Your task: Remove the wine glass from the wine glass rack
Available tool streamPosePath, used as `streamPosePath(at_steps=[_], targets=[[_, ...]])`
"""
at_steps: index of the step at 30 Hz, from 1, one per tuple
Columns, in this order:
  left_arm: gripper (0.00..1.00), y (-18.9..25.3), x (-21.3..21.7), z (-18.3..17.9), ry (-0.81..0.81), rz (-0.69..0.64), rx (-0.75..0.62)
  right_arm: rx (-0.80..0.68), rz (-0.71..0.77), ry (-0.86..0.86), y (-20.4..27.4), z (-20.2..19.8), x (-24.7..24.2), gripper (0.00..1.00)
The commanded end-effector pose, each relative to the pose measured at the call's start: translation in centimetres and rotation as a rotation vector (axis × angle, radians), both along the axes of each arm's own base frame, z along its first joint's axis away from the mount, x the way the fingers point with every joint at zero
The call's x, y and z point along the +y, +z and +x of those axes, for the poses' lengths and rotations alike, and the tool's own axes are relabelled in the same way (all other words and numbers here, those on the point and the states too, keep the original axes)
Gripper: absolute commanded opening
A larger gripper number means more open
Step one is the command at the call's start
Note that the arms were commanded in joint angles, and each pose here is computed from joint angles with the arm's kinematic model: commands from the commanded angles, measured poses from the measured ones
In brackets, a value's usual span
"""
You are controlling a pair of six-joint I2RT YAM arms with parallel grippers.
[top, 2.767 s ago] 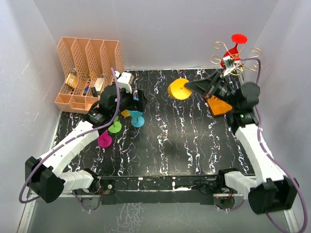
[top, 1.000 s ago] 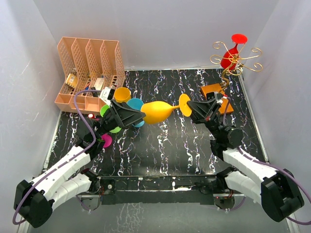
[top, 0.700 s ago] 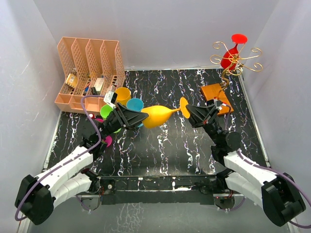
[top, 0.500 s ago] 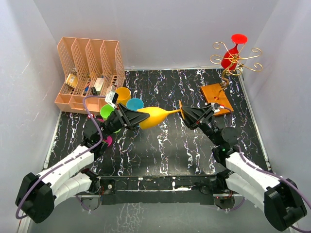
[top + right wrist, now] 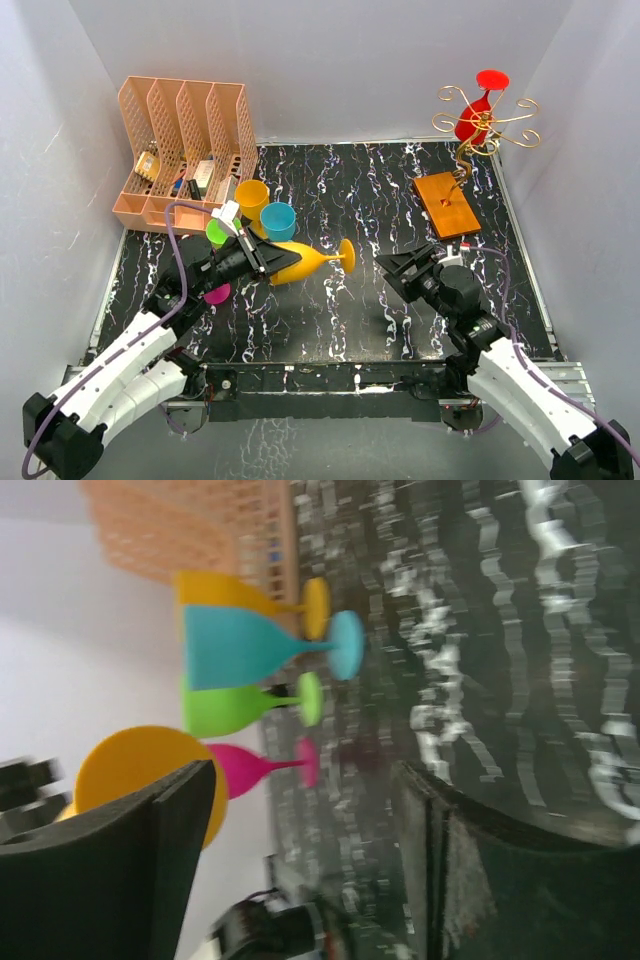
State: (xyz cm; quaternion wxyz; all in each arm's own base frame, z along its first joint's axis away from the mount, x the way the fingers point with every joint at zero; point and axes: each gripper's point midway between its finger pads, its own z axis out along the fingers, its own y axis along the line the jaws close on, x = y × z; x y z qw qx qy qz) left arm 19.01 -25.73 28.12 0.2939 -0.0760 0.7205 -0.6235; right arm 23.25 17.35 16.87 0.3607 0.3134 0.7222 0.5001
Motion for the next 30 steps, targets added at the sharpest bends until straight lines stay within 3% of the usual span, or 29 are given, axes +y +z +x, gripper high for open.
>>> streamPosePath(at_steps=[1,8,15,20,30], targets=[[0.0,-4.1,2.7,-1.3,0.041,0.296,0.074,0.026,-0.3,-0.13,-3.3,-0.3,-4.4,0.8],[0.0,-6.2,7.6,-1.8,0.115,0.676,0.121,-0.095,-0.541,-0.266,1.3,1.4,-8.2,0.83],[0.0,-6.2,11.1,0.1,0.089,1.046,0.113,-0.036,-0.645,-0.277,2.0,2.9,-8.6,0.83],[0.0,-7.2,10.6,2.0,-0.005,1.186,0.15,-0.015,-0.62,-0.241,1.4,2.8,-7.8,0.82],[0.0,-9.9,9.9,6.0,-0.034,1.323,0.147,-0.044,-0.618,-0.262,1.9,2.4,-8.4,0.82]])
